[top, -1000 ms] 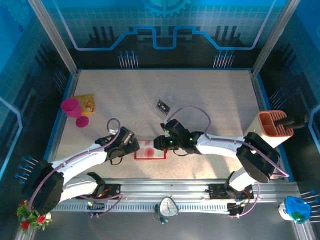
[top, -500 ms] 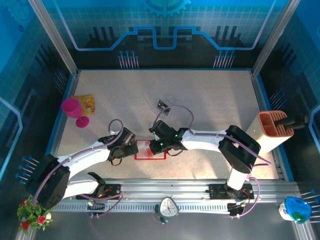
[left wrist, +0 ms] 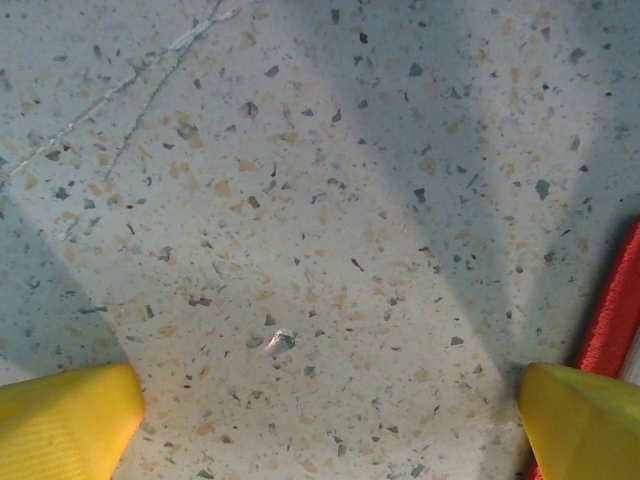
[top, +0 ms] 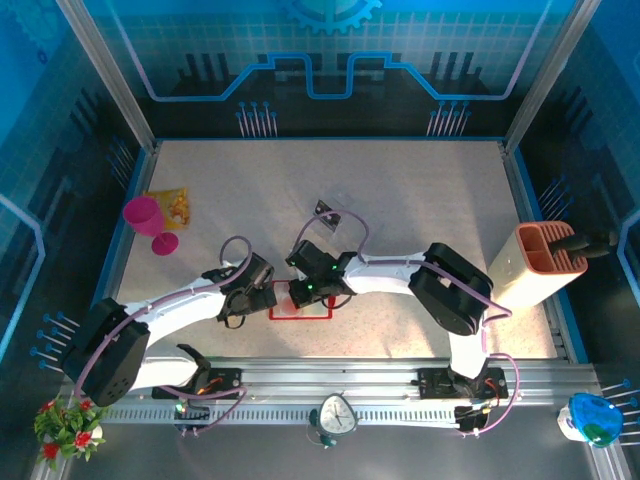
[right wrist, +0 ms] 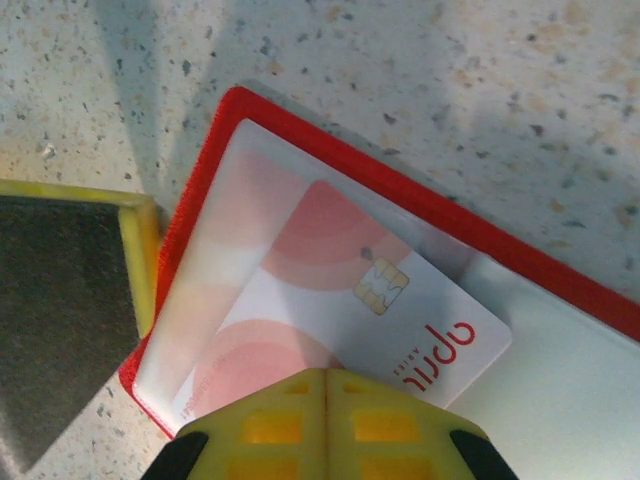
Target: Put the credit cards into the card holder
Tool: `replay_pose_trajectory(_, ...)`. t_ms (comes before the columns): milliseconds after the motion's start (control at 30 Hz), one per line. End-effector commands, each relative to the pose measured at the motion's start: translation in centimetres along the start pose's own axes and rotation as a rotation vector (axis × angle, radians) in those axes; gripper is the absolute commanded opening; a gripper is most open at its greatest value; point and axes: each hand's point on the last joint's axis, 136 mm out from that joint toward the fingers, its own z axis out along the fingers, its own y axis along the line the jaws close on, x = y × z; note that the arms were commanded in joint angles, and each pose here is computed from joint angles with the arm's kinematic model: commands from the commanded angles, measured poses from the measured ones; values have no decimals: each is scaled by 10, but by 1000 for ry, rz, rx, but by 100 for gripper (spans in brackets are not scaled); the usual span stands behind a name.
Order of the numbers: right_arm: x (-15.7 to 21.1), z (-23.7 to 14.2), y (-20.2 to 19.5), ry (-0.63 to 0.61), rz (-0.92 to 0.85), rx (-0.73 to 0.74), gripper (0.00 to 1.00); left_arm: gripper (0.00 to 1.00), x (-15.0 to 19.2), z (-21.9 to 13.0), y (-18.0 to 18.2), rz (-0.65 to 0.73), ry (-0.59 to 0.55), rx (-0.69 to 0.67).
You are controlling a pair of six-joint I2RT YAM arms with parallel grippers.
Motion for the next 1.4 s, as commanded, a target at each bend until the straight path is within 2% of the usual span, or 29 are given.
replay_pose_trajectory(0,6,4,11,36,-14,-22,4,99,15,12,-3,7,67,32)
replay_pose_trajectory(167,-6,-21,17,-35,-22,-34,4,99,17,12,-1,0,66,33)
replay_pose_trajectory(333,-4,-32,1,-56,-30,34,4,99,15,12,-1,1,60,33)
replay_pose_trajectory(800,8,-7,-20,-2,-22,87,2,99,16,12,-1,10,65,30)
replay_pose_trajectory(1067,9,15,-15,46,-21,62,0,99,16,13,-1,12,69,27)
replay_pose_trajectory(1367,0,11,0,30,-27,19,0,99,15,10,-3,10,68,31)
